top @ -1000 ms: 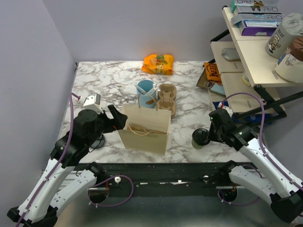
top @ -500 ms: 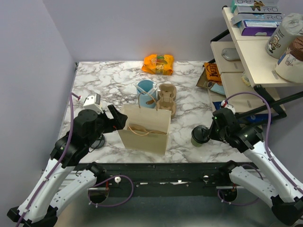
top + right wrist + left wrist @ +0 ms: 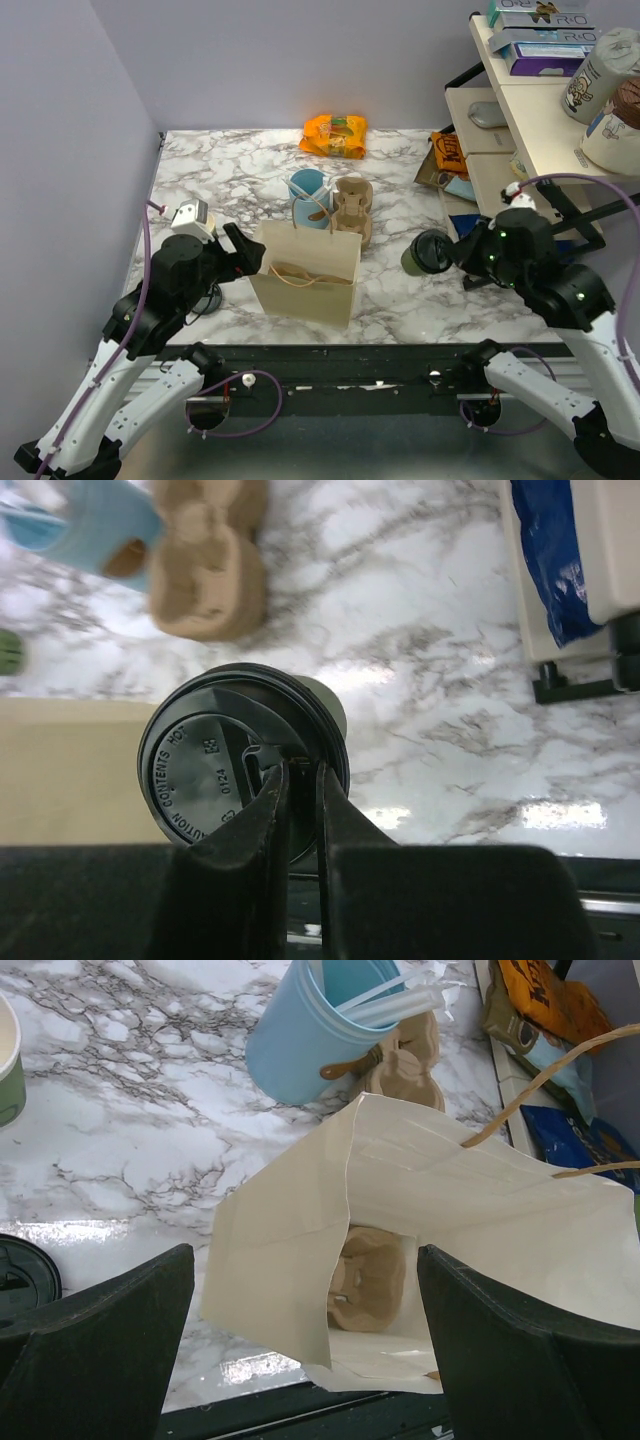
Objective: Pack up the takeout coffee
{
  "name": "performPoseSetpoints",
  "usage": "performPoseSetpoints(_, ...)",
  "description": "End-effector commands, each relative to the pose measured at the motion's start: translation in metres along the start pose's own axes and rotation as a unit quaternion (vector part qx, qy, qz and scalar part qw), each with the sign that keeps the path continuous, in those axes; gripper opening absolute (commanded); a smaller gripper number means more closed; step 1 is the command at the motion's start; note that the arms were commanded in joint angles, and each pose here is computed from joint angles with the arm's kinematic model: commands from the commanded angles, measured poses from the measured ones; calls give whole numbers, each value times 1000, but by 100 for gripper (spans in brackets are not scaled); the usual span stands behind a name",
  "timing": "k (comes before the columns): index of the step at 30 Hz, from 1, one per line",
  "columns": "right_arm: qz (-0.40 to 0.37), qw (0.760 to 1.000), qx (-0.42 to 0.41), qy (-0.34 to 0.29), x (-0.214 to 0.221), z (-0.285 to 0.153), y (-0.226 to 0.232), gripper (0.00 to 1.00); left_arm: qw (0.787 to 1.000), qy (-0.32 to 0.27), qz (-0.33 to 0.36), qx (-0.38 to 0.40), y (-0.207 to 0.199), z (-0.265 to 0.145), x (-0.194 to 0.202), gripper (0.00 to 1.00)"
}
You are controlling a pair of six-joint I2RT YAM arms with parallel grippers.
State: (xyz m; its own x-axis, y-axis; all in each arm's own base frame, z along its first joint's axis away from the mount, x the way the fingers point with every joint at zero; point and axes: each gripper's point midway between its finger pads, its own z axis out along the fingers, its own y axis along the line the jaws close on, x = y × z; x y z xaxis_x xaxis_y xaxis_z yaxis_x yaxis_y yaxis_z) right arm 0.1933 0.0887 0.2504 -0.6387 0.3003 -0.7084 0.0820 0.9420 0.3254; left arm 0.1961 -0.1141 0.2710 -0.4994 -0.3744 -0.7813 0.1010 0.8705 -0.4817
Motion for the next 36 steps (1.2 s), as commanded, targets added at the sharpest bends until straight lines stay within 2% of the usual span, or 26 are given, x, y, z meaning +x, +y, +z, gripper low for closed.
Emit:
performPoseSetpoints(1,6,998,-63,-18,-32,-54,23,1,1000,-9,-8,-19,8,-5,-2,99)
performPoseSetpoints(6,-7,990,-140,16,-46,-73,64,1,1000,-7,-19,-19,8,-2,1,99)
performPoseSetpoints(11,-15,968,-250,0,-73,-108,111,1,999,-20,-24,-24,10,-5,-4,99)
performPoseSetpoints(18,-39,945,-323,22,-80,-122,159,1,999,-25,-32,-30,13,-5,-4,98)
performPoseSetpoints(25,-54,944,-325,31,-81,-113,196,1,999,-17,-48,-2,0,6,0,94)
performPoseSetpoints(36,-76,959,-270,34,-73,-73,232,1,998,6,-42,37,-14,9,9,95)
